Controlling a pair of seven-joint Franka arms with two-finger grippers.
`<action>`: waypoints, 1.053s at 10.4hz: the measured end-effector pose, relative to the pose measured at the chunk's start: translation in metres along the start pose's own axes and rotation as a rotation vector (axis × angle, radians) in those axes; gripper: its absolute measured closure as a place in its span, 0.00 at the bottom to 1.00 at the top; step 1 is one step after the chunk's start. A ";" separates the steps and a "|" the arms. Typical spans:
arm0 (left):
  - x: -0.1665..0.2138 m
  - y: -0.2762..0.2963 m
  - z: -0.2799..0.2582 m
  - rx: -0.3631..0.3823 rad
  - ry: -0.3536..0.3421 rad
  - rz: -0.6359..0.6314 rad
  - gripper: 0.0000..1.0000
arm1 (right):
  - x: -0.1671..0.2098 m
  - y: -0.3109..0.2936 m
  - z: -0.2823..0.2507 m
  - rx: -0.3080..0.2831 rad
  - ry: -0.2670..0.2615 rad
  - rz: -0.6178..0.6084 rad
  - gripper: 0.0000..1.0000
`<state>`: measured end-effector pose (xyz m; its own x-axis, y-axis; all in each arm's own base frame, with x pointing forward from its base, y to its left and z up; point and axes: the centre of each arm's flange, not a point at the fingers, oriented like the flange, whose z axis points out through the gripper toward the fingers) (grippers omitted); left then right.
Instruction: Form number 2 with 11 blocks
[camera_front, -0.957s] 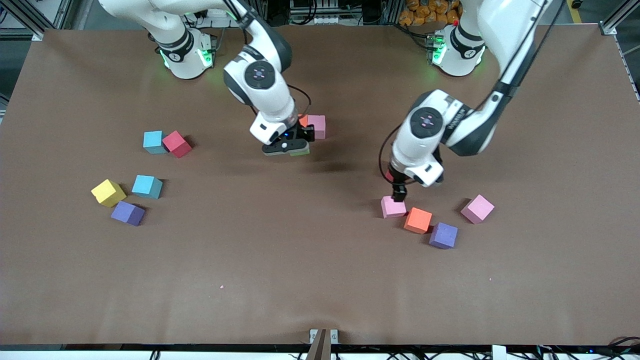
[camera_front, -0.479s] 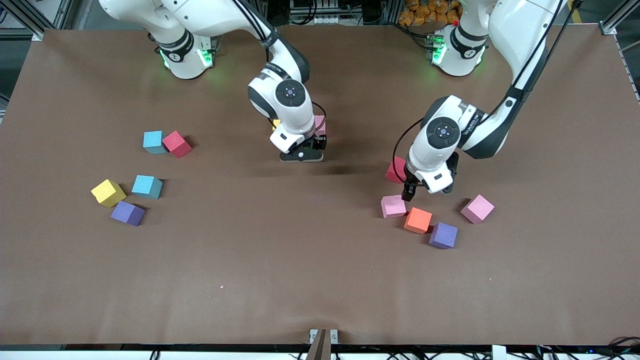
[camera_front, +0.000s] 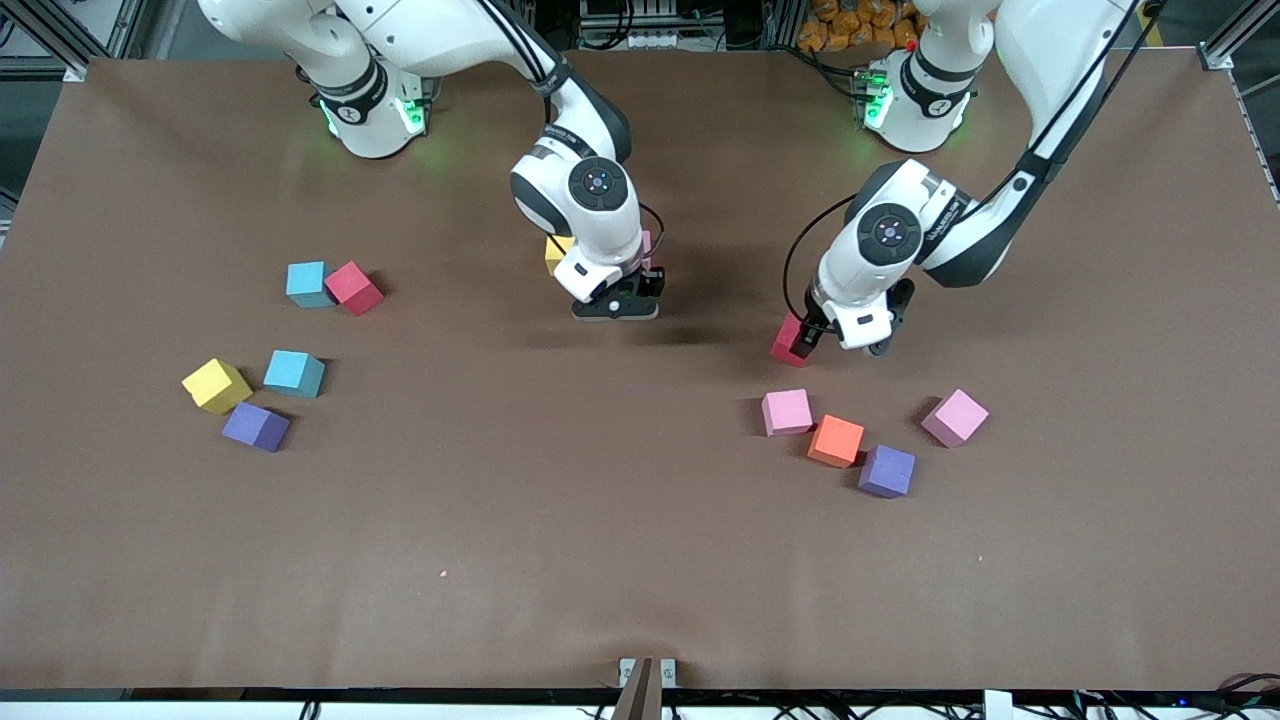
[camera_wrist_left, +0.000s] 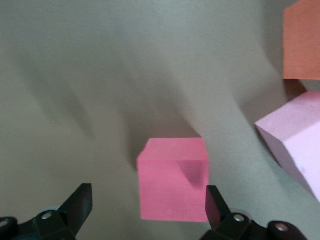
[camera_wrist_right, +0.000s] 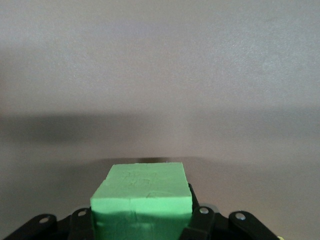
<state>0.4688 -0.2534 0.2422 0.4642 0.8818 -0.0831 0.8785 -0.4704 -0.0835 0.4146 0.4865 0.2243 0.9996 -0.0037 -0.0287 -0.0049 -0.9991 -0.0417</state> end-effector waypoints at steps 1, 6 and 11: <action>0.005 -0.001 0.000 -0.011 -0.006 -0.009 0.00 | -0.003 -0.001 0.006 -0.006 -0.007 -0.003 0.41; 0.002 0.000 0.005 -0.059 -0.029 -0.026 0.00 | -0.014 -0.011 0.029 -0.013 -0.021 -0.002 0.41; -0.007 -0.001 0.022 -0.059 -0.061 -0.024 0.00 | -0.012 -0.010 0.029 -0.020 -0.017 -0.002 0.41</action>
<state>0.4622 -0.2597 0.2212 0.4371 0.8881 -0.1418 0.8951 -0.4450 -0.0278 0.4020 0.4981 0.1966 0.9990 -0.0007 -0.0455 -0.0017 -0.9998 -0.0214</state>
